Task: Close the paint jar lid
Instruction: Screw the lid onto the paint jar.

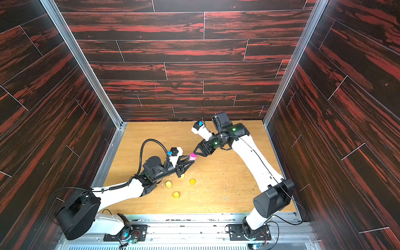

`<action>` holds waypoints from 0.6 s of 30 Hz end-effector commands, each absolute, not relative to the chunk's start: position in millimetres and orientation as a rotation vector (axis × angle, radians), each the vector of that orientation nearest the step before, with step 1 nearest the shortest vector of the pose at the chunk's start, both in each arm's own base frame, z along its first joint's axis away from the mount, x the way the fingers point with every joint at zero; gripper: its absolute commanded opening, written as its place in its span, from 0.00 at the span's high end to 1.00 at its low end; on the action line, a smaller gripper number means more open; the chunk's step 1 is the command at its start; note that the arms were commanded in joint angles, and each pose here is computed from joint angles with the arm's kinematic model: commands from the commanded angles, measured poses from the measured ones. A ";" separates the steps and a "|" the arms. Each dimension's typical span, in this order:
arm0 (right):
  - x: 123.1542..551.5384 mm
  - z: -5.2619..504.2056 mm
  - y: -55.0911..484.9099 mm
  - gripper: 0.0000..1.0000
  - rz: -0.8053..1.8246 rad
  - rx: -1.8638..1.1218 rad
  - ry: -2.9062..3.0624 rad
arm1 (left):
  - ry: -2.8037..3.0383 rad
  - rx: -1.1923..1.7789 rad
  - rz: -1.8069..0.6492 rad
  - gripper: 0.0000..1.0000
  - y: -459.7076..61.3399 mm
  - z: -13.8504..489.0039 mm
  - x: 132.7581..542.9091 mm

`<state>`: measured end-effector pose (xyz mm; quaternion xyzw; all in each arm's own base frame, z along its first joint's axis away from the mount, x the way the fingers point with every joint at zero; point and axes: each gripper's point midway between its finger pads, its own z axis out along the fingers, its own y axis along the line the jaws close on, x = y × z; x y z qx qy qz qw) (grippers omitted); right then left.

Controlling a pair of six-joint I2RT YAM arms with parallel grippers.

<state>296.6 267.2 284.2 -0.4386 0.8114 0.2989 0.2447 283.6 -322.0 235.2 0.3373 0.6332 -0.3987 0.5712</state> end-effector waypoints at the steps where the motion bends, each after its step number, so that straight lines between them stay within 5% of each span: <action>1: 290.0 273.6 272.1 0.33 0.888 -1.250 2.214 | 1.411 0.792 -0.962 0.84 -322.9 258.5 280.4; 18: 283.5 252.9 280.5 0.36 0.970 -1.239 2.251 | 1.417 0.804 -0.954 0.84 -325.2 257.5 283.0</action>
